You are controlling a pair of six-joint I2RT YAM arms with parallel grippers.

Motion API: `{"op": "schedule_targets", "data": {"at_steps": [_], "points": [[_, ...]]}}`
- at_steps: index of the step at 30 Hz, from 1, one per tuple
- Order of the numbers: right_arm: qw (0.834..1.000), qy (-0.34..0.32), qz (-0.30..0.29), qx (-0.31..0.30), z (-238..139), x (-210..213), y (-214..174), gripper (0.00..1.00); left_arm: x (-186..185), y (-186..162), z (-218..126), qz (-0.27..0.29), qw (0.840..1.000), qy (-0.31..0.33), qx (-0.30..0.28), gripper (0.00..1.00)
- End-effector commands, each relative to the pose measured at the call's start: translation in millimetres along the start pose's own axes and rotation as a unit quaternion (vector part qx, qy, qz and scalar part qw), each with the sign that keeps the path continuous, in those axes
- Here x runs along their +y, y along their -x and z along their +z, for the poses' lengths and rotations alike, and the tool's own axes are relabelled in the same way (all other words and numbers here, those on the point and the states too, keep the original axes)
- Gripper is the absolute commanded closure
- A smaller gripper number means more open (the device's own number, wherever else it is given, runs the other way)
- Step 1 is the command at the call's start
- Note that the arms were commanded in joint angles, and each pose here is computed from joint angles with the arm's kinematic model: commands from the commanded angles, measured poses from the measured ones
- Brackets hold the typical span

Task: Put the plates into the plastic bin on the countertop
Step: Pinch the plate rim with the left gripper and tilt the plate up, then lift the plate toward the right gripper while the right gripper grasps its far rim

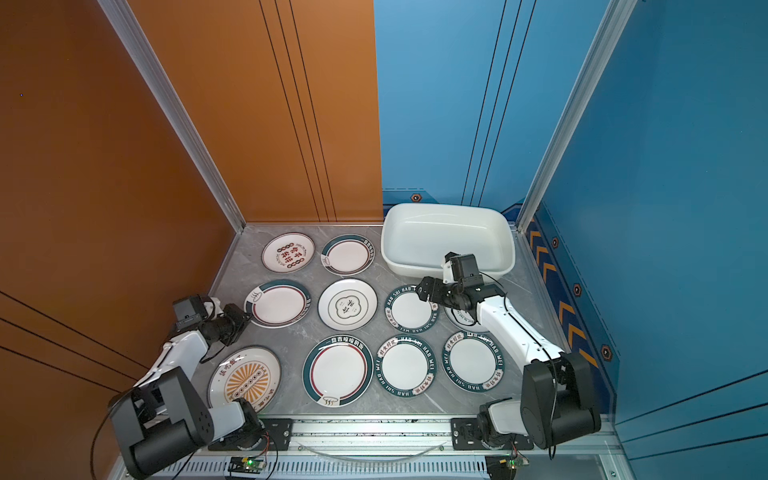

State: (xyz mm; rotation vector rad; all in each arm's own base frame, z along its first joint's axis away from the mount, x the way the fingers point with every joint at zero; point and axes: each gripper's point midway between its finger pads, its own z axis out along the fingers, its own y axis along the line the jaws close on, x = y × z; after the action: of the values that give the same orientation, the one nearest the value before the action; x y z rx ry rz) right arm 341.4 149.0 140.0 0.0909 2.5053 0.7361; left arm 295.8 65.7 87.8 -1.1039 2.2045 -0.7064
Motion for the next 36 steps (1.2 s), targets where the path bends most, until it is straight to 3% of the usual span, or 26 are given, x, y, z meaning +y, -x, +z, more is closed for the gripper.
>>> {"op": "schedule_targets", "data": {"at_steps": [1, 7, 19, 36], "points": [[0.998, 0.065, -0.006, 0.020, 7, 33, 1, 0.10, -26, -15, -10, 0.015, 0.998, -0.047, 0.030, 1.00], [0.990, 0.133, -0.017, 0.053, 20, 74, -5, 0.11, -53, -32, -24, 0.029, 0.995, -0.090, 0.039, 1.00], [0.979, 0.182, -0.037, 0.080, 31, 123, -8, 0.16, -129, -88, -29, 0.132, 0.975, -0.150, 0.101, 1.00], [0.971, 0.212, -0.019, 0.107, 56, 132, -18, 0.25, -202, -130, -15, 0.184, 0.949, -0.213, 0.142, 1.00]]}}
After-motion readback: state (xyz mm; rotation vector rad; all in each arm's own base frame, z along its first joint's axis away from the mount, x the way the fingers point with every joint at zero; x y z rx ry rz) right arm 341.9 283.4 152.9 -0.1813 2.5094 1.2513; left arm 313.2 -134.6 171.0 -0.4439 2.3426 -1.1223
